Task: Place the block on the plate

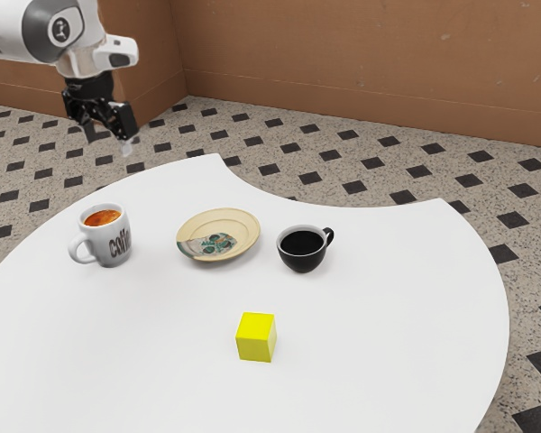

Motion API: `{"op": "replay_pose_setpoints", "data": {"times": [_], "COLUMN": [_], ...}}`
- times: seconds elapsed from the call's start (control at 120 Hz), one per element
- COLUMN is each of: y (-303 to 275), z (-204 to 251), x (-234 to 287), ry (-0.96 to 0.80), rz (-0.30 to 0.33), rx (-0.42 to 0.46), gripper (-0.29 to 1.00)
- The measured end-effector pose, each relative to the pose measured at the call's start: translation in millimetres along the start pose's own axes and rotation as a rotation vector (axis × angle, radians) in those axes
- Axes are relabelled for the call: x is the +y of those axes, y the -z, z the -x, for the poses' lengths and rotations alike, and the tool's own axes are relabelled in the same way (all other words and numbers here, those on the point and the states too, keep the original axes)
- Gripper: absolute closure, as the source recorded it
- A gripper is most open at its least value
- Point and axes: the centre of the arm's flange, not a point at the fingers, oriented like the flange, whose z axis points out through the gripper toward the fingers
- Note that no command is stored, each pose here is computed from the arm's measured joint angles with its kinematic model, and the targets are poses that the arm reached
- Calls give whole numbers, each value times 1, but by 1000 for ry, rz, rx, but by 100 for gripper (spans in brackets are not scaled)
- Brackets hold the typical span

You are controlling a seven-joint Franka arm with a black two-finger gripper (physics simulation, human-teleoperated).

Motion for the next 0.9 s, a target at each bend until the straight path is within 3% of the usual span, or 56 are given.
{"op": "replay_pose_setpoints", "data": {"times": [0.425,0.9], "y": [-87,-161], "z": [31,44], "x": [46,203], "ry": [45,76], "rz": [70,99], "rx": [-90,-65], "gripper": [0,0]}}
